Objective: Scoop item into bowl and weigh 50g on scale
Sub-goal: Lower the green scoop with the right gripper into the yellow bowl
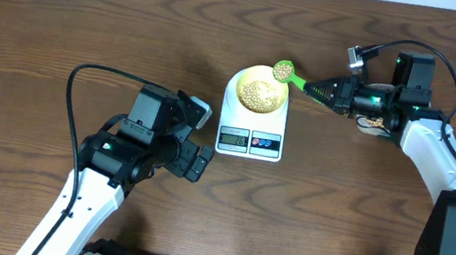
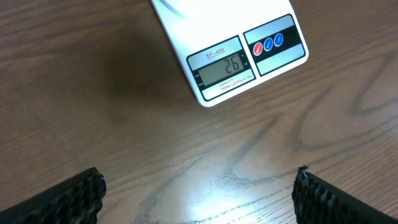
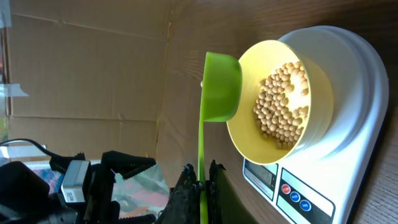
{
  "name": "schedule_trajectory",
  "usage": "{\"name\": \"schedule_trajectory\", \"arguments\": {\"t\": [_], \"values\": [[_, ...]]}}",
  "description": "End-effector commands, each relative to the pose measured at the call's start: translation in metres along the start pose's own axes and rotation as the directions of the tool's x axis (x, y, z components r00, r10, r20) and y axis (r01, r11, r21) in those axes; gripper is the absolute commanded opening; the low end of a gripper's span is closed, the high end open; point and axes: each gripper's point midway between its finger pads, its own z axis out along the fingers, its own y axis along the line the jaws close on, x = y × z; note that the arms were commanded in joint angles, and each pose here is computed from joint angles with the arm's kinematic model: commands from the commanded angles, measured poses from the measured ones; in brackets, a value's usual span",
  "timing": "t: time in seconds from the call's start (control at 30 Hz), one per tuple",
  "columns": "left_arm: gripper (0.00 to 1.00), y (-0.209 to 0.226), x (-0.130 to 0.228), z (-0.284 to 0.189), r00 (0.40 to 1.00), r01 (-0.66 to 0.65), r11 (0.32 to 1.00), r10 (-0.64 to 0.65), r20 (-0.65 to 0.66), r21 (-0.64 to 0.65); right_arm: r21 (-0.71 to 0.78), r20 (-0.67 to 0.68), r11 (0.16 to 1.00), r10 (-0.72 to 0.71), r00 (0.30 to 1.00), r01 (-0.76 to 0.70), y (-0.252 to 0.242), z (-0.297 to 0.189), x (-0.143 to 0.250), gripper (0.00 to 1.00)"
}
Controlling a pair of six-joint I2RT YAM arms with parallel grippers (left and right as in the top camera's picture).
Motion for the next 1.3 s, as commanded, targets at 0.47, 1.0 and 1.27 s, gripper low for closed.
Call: {"name": "schedule_trajectory", "arguments": {"t": [0.47,1.0,1.27], "values": [[0.98,0.002,0.000,0.000,1.000,0.008,1.000,-0.008,-0.002,-0.008,-0.001,-0.014,0.998,-0.064,0.998,0.064,0.016,0.011,0.003,0.01],[0.98,0.002,0.000,0.000,1.000,0.009,1.000,-0.009,-0.002,-0.008,0.019,-0.031,0.993,-0.120,0.992,0.120,0.017,0.023,0.009,0.01],[0.98,0.002,0.000,0.000,1.000,0.009,1.000,-0.009,-0.002,-0.008,0.062,-0.007,0.973,-0.224,0.974,0.224,0.014,0.030,0.003,0.01]]}}
